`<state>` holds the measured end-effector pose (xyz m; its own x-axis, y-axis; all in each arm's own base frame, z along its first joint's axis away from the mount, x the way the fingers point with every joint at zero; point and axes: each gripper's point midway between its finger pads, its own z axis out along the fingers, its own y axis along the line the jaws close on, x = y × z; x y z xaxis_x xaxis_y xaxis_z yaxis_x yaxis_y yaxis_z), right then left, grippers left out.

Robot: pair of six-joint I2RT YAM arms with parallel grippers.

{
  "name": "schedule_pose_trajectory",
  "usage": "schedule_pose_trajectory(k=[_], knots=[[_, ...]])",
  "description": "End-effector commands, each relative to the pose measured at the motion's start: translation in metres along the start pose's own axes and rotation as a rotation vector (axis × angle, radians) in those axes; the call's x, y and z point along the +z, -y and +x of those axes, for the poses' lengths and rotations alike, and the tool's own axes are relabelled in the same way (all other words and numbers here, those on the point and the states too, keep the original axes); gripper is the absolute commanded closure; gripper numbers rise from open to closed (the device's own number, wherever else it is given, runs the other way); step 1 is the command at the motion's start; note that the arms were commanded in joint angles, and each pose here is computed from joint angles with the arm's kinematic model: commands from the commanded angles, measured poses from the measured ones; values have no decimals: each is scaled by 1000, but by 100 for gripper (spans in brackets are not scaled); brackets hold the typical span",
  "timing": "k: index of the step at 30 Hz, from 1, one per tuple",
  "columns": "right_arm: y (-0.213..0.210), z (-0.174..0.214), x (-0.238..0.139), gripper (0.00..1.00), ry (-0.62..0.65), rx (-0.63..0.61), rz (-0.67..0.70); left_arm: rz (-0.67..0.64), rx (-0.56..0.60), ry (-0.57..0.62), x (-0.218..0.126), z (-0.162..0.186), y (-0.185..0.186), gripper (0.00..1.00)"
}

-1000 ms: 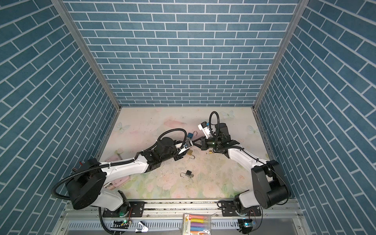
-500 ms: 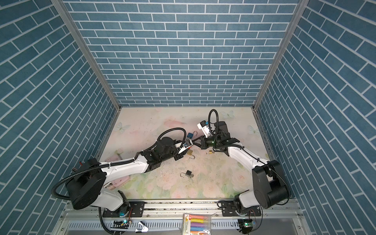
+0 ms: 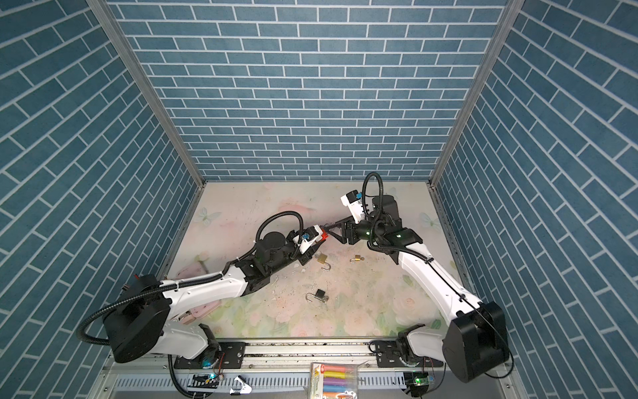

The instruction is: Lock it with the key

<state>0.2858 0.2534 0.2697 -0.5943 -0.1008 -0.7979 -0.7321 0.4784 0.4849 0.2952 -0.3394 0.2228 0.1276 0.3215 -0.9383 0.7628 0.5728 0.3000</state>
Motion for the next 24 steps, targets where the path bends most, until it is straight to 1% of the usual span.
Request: schedule_pose_trajectory(k=[1,3,6,9,12,14,16,18,20,24], knots=[[-3,-21,-22,36,71,-72,83,-30,-71,103,-8,-28,-8,83],[-6,-32,-33,35,132,-101,118,-37,-113,118,-9,-33,-12,82],[-12,-44,-51,35,251,-163,156,-78,-235,145,-10,-41,-25,78],[-17,-43,-66,35,388,-227,163,-124,-438,161,-7,-44,-45,78],[-26,-32,-75,33,513,-293,118,-125,-673,190,-5,-42,-64,78],[-27,-26,-78,33,566,-299,100,-113,-810,206,-5,-39,-74,78],[-22,-21,-76,33,583,-263,92,-89,-931,216,-5,-34,-83,79],[-17,-15,-69,33,571,-216,71,-68,-1007,219,-5,-32,-89,79],[-14,-10,-58,33,549,-164,32,-49,-1048,218,-4,-32,-95,79],[-11,-5,-35,33,514,-90,-47,-50,-1069,208,-3,-31,-102,79]])
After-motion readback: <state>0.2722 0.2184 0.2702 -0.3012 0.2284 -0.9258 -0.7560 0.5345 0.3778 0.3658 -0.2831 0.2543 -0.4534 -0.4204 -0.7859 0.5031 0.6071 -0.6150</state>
